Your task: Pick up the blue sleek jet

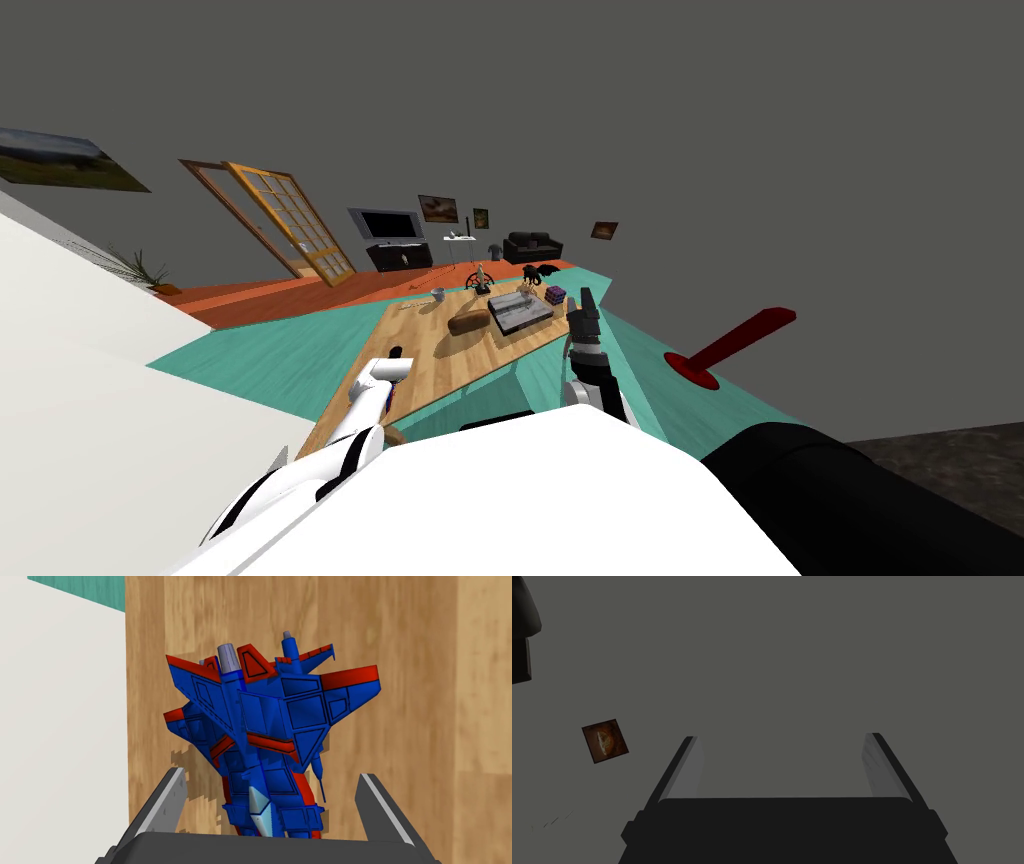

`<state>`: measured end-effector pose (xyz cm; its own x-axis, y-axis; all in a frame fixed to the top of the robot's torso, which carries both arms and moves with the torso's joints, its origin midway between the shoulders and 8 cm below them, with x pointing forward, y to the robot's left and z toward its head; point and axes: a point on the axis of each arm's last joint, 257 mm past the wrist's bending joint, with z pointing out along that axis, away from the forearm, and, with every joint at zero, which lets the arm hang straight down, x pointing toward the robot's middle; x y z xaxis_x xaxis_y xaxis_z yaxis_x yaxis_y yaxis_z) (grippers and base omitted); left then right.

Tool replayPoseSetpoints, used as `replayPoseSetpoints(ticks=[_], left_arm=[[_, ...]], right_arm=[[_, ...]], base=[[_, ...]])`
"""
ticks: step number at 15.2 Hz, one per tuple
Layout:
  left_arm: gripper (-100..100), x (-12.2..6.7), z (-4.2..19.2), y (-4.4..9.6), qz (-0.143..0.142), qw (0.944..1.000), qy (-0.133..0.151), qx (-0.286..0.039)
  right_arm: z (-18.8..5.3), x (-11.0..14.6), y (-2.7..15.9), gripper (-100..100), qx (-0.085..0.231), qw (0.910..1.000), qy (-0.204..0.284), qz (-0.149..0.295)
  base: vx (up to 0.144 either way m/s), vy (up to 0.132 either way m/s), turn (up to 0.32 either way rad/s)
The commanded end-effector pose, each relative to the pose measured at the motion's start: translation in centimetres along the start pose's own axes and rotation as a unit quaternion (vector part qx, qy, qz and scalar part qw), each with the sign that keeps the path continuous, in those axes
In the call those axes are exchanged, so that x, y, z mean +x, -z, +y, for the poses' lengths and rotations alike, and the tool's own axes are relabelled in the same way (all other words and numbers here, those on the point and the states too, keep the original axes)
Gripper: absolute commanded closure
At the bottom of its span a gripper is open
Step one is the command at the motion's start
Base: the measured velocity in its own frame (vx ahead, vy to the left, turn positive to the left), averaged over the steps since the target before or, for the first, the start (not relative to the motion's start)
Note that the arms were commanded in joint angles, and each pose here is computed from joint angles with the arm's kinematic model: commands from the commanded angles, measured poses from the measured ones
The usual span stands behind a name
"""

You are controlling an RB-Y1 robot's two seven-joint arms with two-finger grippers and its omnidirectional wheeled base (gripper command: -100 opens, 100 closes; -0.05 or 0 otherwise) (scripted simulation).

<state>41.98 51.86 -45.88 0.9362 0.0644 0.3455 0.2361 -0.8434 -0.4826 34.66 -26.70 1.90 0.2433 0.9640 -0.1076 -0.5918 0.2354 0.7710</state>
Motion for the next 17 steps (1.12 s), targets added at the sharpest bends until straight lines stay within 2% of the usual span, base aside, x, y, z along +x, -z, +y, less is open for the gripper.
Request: replayPoseSetpoints(ticks=[1,9,10,11,17], left_arm=[[-100,-0.6,-0.4,-0.5,-0.005,0.9999,0.01,0.004],[-100,-3.0,-1.8,-2.3,-0.026,0.9982,0.052,0.016],[-100,-2.6,-1.7,-2.1,-0.024,0.9986,0.044,0.015],[100,-2.1,-1.3,-1.7,-0.019,0.9991,0.036,0.012],[100,-0.6,-0.4,-0.5,-0.005,0.9999,0.01,0.004]], right_arm=[[0.0,0.0,0.0,0,0.0,1.0,0.0,0.0],[0.0,0.0,0.0,0,0.0,1.0,0.0,0.0],[0.0,0.0,0.0,0,0.0,1.0,0.0,0.0],[0.0,0.0,0.0,0,0.0,1.0,0.0,0.0],[0.0,0.0,0.0,0,0.0,1.0,0.0,0.0]], base=[[-0.004,-0.015,-0.155],[-0.057,0.074,-0.198],[-0.029,0.04,-0.078],[0.008,-0.01,0.232],[0.061,-0.076,0.208]])
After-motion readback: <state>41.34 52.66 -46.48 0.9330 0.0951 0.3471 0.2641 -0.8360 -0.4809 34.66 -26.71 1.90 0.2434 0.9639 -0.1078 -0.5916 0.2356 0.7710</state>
